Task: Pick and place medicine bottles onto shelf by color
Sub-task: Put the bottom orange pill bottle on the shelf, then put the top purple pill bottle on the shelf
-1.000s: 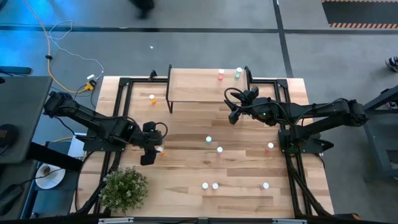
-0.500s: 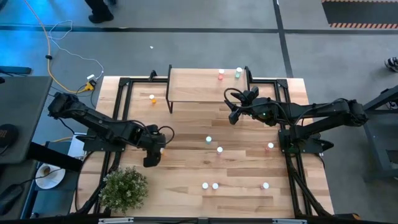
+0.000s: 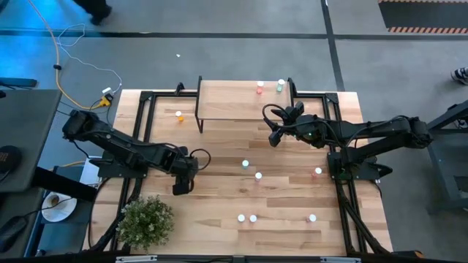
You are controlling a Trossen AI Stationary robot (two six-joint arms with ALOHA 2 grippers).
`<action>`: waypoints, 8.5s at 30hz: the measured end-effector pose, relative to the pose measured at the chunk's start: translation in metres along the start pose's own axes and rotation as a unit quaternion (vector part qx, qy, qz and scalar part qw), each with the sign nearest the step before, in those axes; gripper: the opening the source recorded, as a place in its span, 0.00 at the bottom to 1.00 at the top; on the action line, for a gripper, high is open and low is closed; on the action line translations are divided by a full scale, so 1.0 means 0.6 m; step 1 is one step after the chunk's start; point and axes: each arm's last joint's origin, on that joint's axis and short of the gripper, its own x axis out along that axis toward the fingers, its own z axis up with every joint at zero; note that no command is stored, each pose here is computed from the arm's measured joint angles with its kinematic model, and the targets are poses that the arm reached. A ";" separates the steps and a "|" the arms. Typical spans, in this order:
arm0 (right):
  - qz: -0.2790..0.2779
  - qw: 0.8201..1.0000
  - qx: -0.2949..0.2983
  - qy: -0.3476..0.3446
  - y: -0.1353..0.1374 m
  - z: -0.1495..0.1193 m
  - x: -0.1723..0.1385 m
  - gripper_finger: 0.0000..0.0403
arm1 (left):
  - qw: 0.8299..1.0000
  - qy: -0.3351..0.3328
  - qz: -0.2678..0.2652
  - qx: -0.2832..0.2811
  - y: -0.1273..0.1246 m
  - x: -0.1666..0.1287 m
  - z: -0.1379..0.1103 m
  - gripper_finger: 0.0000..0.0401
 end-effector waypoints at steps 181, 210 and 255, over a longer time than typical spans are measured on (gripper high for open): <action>-0.007 0.999 0.021 0.033 -0.002 -0.013 0.000 0.50 | 0.997 -0.011 0.053 -0.048 0.514 -0.169 0.240 0.32; -0.007 0.999 0.021 0.033 -0.002 -0.013 0.000 0.50 | 0.995 -0.007 0.085 -0.047 0.518 -0.173 0.243 0.59; 0.069 0.991 0.072 0.095 0.043 -0.041 -0.038 0.50 | 0.983 -0.163 -0.079 0.027 0.350 -0.270 0.264 0.59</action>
